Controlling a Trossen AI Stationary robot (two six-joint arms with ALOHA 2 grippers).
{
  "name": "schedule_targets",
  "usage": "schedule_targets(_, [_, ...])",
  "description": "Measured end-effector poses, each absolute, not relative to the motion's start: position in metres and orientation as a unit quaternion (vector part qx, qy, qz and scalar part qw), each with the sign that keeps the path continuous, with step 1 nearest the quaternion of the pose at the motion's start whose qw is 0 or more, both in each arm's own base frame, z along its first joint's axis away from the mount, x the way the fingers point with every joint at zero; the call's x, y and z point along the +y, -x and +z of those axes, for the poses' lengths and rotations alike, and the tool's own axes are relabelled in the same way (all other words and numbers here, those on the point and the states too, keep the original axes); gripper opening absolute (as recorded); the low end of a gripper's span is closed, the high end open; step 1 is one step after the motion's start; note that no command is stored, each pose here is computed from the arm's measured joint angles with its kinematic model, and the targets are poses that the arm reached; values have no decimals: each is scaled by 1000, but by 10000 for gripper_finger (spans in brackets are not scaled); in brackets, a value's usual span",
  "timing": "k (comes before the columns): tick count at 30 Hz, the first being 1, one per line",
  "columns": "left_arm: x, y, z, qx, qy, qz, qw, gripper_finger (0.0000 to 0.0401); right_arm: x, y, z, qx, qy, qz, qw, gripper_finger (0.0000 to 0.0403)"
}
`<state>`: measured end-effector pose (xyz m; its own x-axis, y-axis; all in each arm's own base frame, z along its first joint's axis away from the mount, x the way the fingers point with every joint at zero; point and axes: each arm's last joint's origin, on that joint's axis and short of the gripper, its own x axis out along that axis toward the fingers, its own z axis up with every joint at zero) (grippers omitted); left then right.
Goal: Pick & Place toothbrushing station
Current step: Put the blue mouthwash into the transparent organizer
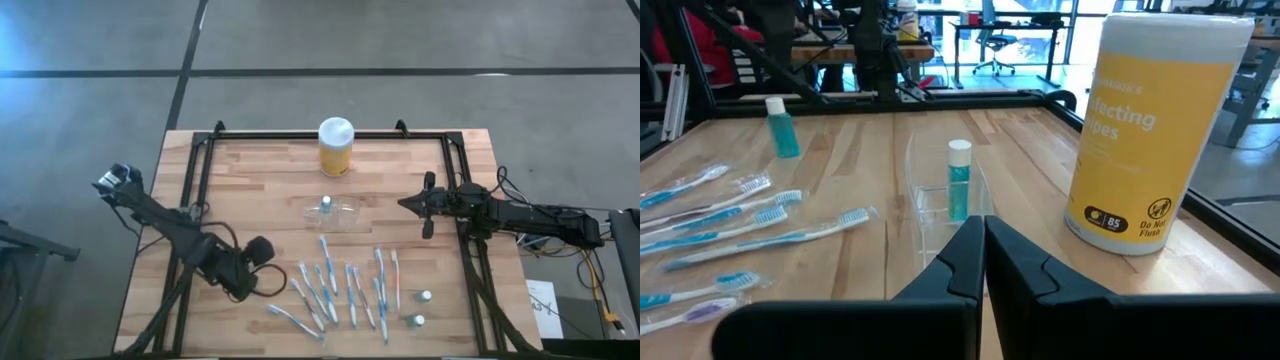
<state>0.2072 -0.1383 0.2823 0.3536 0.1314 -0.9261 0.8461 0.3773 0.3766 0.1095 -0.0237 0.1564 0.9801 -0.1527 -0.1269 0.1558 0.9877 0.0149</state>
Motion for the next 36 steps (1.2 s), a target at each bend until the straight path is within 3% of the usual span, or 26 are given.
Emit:
schedule_targets(7, [-155,-203,272,507,-501,-290,639,218,-24,-109,156,62,-20,-79,995,8])
schedule_targets(15, [-169,-207,261,517,-441,-323,658,218,-24,-109,156,62,-23,-79,995,8])
schedule_targets(36, [-163,-215,240,511,-451,-337,650,218,-24,-110,158,56,-9,-78,995,8])
